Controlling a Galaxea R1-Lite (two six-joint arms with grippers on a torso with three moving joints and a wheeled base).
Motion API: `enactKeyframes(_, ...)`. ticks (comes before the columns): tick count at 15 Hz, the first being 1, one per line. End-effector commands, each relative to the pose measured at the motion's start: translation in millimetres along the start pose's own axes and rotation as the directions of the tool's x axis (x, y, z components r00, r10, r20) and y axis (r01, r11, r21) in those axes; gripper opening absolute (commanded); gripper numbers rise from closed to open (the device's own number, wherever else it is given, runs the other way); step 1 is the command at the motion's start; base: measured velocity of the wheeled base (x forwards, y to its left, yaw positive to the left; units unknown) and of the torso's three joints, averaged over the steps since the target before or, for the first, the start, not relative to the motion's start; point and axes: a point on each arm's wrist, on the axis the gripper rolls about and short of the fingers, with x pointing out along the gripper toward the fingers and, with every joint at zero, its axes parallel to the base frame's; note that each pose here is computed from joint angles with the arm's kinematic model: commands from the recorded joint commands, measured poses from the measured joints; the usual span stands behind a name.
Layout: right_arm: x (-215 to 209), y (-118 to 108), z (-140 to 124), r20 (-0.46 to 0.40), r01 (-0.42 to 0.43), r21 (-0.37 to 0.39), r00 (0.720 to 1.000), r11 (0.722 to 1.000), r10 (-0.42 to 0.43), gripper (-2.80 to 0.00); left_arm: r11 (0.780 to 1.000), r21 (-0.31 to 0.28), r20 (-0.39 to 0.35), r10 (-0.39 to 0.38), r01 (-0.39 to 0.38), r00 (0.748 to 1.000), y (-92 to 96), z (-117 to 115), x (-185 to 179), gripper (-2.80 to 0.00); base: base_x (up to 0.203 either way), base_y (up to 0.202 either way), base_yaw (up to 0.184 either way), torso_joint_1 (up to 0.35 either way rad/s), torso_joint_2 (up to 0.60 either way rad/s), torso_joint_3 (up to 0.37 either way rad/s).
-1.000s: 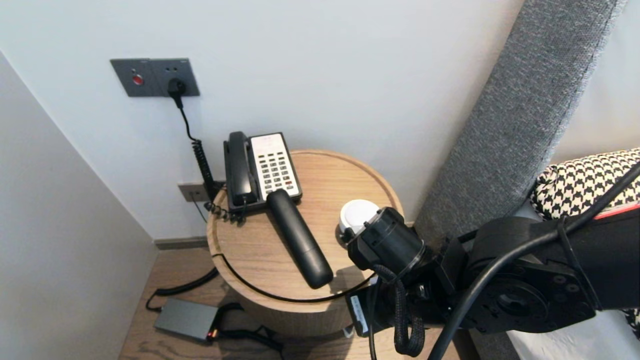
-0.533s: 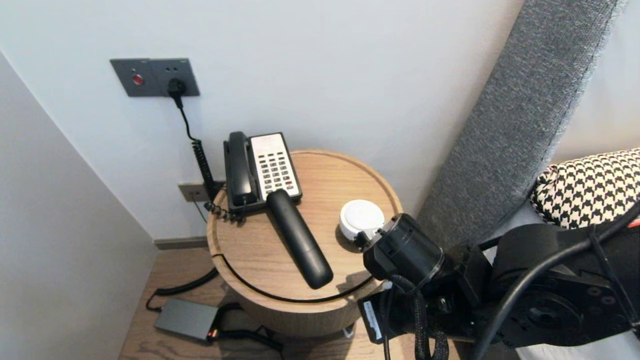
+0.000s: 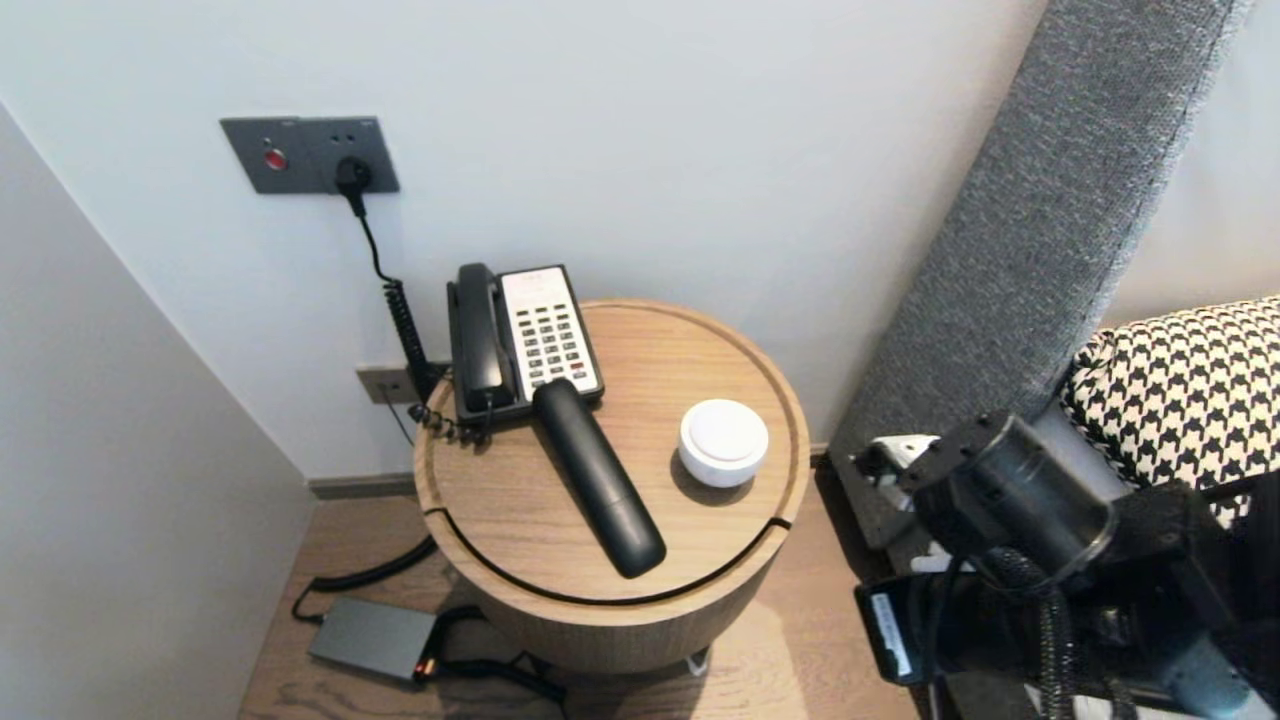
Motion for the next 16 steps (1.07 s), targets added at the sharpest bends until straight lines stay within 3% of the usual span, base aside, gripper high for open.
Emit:
enactKeyframes(1, -37.8, -36.4, -4.9, 0.068, 0.039, 0.085, 0.997, 0.996, -0.045, -2.8, 1.0, 0.0, -0.011, 0.0, 0.0, 1.0, -0.2, -3.4, 0.8, -2.8, 0.0, 0.0, 0.0, 0.0, 0.0, 0.0)
enactKeyframes(4, -68.3, -72.6, -20.8, 0.126, 0.106, 0.139, 0.984, 0.985, -0.124, -2.8, 1.0, 0.0, -0.011, 0.001, -0.001, 1.0, -0.2, -3.4, 0.8, -2.8, 0.0, 0.0, 0.0, 0.0, 0.0, 0.0)
enactKeyframes(7, -101.1, -94.2, -39.9, 0.235, 0.141, 0.156, 0.956, 0.978, -0.175, -2.8, 1.0, 0.0, -0.011, 0.001, -0.001, 1.0, -0.2, -3.4, 0.8, -2.8, 0.0, 0.0, 0.0, 0.0, 0.0, 0.0)
enactKeyframes(10, -105.5, -105.4, -67.1, 0.241, 0.261, 0.159, 0.925, 0.952, -0.293, -2.8, 1.0, 0.0, -0.011, -0.001, 0.001, 1.0, -0.2, -3.4, 0.8, -2.8, 0.0, 0.0, 0.0, 0.0, 0.0, 0.0)
enactKeyframes(12, -107.9, -115.7, -80.7, 0.232, 0.295, 0.203, 0.912, 0.934, -0.339, -2.8, 1.0, 0.0, -0.011, -0.001, 0.001, 1.0, -0.2, -3.4, 0.8, -2.8, 0.0, 0.0, 0.0, 0.0, 0.0, 0.0)
enactKeyframes(14, -113.9, -122.2, -102.6, 0.267, 0.239, 0.223, 0.917, 0.945, -0.295, -2.8, 1.0, 0.0, -0.011, -0.001, 0.001, 1.0, -0.2, -3.4, 0.8, -2.8, 0.0, 0.0, 0.0, 0.0, 0.0, 0.0)
enactKeyframes(16, -107.0, -122.0, -131.7, 0.329, 0.196, 0.179, 0.912, 0.964, -0.246, -2.8, 1.0, 0.0, -0.011, -0.001, 0.001, 1.0, -0.2, -3.4, 0.8, -2.8, 0.0, 0.0, 0.0, 0.0, 0.0, 0.0)
